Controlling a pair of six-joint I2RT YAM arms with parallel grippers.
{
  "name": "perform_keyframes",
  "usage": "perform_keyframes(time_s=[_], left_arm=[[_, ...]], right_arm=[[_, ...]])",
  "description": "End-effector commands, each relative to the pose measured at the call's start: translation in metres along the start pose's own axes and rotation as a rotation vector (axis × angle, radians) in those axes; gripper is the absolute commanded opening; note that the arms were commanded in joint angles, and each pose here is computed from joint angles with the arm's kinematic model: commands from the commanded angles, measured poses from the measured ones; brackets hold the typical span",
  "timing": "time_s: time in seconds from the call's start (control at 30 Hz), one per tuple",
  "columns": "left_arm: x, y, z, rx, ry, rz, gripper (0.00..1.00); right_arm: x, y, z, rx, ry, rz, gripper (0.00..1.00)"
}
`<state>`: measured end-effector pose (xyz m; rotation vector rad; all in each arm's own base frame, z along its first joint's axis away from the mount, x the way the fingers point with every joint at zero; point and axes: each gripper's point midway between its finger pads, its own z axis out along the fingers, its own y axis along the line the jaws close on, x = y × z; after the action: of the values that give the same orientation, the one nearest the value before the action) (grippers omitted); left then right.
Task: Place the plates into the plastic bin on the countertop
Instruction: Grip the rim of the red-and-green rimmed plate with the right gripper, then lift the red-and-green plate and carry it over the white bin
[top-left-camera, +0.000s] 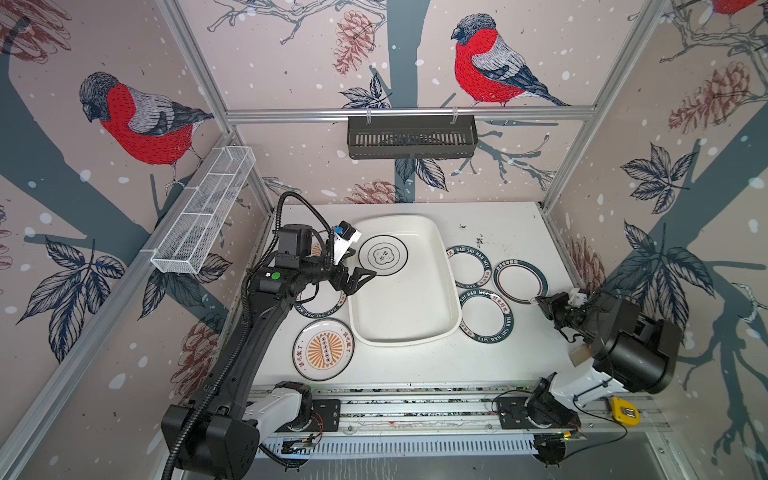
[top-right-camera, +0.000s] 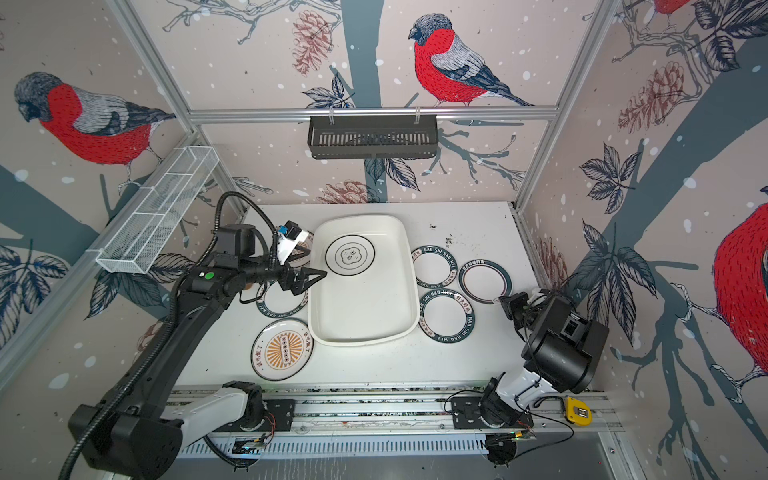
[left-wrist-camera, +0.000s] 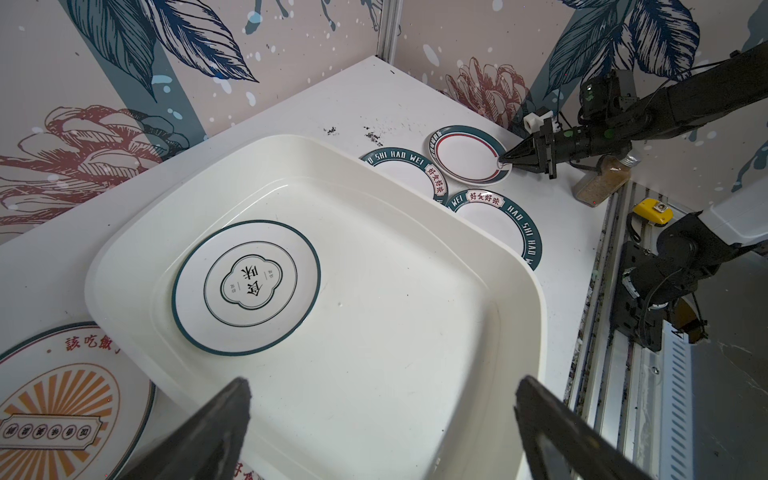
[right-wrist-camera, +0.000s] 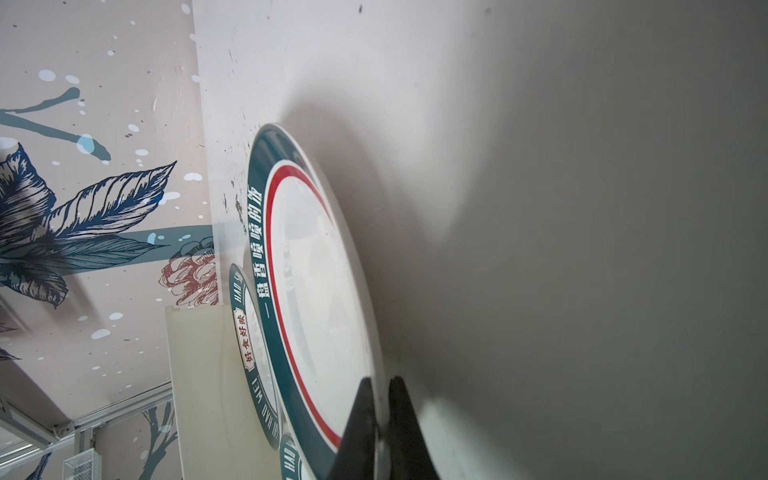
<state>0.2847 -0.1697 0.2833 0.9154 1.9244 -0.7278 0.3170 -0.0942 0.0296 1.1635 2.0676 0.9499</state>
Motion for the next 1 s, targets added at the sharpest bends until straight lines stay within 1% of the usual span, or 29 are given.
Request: perform_keyframes(time_s=[0.0, 0.2, 0.33, 0.6, 0.83, 0.97], left_arm=[[-0.007, -0.004, -0.001, 0.019, -0.028, 0.022, 0.98], [-0.009, -0.003, -0.001, 0.014, -0.030, 0.021, 0.99], [-0.006, 0.004, 0.002, -0.013, -0.008, 0.005, 0.99], [-0.009, 0.004, -0.001, -0.019, -0.013, 0.018, 0.98], [-0.009, 0.013, -0.004, -0.079, -0.002, 0.028, 0.98], [-0.006, 0.014, -0.003, -0.081, 0.008, 0.011, 0.98]], right_arm=[[-0.001, -0.010, -0.002, 0.067, -0.010, 0.015, 0.03], [-0.011, 0.002, -0.008, 0.058, -0.032, -0.014, 0.02], [-0.019, 0.013, -0.012, 0.048, -0.049, -0.031, 0.02], [-0.030, 0.036, -0.022, 0.015, -0.083, -0.055, 0.02], [-0.038, 0.059, -0.036, -0.005, -0.110, -0.093, 0.02], [-0.041, 0.075, -0.045, -0.027, -0.140, -0.114, 0.02]])
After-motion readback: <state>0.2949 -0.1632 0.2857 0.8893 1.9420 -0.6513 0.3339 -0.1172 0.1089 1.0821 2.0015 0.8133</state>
